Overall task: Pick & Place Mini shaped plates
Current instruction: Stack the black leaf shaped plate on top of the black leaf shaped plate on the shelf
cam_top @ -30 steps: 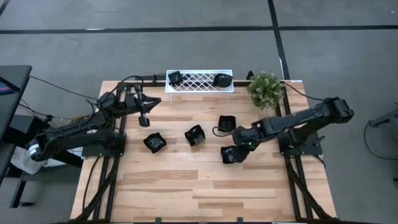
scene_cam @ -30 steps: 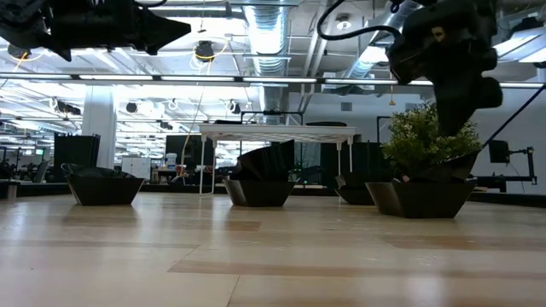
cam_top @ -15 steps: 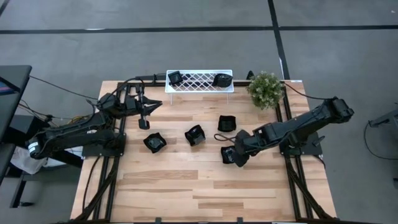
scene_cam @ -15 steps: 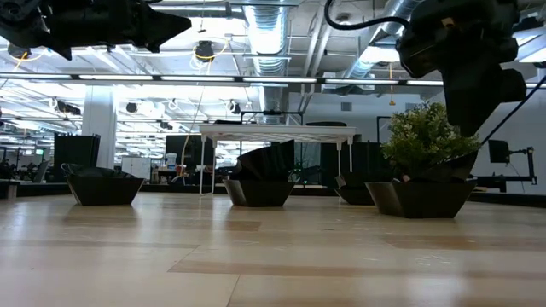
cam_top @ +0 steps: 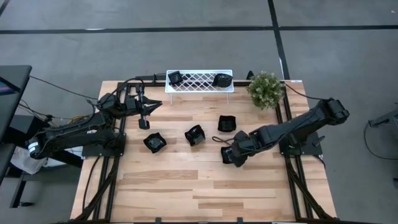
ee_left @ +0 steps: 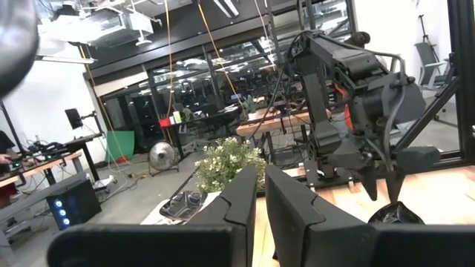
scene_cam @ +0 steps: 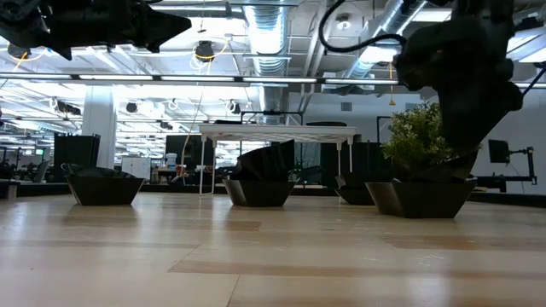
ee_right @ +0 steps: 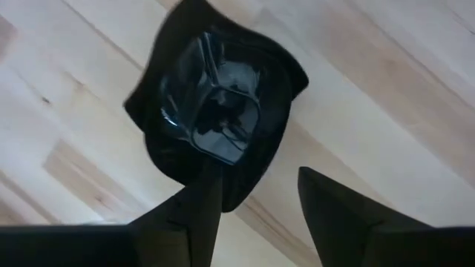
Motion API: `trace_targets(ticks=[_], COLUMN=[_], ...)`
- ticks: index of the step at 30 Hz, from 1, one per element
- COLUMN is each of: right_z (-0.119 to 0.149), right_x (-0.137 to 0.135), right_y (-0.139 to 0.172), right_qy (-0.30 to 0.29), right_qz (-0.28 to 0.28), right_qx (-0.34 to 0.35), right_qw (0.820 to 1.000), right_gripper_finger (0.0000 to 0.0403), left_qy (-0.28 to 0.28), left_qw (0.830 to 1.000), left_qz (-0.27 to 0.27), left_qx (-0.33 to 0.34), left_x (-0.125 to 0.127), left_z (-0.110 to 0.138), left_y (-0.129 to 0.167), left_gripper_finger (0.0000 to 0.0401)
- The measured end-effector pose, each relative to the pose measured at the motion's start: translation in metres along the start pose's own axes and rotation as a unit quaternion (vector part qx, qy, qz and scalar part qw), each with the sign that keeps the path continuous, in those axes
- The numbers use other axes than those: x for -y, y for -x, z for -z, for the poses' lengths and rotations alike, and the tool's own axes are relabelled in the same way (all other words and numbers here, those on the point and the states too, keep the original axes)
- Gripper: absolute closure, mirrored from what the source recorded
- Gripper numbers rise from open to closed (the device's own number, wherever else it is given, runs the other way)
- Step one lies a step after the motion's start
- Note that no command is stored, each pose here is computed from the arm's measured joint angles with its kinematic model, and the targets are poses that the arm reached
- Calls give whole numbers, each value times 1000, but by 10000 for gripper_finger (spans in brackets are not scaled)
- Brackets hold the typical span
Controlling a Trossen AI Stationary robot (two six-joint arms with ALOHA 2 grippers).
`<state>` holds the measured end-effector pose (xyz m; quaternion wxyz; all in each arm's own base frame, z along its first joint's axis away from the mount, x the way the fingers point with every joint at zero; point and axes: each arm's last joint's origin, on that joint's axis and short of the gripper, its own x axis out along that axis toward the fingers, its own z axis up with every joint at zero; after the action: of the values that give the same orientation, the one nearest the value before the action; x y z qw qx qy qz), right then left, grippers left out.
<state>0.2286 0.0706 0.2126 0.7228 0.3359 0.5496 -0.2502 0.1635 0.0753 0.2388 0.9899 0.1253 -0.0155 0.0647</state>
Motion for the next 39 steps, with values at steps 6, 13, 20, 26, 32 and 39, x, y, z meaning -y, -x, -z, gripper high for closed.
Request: trace_targets(ticks=[6, 13, 20, 26, 32, 39], right_z=[-1, -1, 0, 0, 0, -3], right_x=[-2, -4, -4, -4, -4, -9], right_y=[-6, -15, -17, -17, -17, -11], right_qy=[6, 6, 8, 9, 9, 19], right_qz=[7, 20, 21, 22, 22, 14], right_qx=[-2, -17, -23, -24, -23, -19], right_qw=[1000, 1000, 999, 999, 999, 1000], right_gripper_finger=[245, 265, 287, 303, 332, 383], left_qy=[0, 0, 0, 0, 0, 0], left_qw=[1000, 1000, 1000, 1000, 1000, 1000], left_qz=[0, 0, 0, 0, 0, 0], left_qx=[0, 0, 0, 0, 0, 0], left_x=[0, 0, 0, 0, 0, 0], left_z=[0, 0, 0, 0, 0, 0], left_y=[0, 0, 0, 0, 0, 0], left_gripper_finger=[368, 368, 368, 368, 368, 368])
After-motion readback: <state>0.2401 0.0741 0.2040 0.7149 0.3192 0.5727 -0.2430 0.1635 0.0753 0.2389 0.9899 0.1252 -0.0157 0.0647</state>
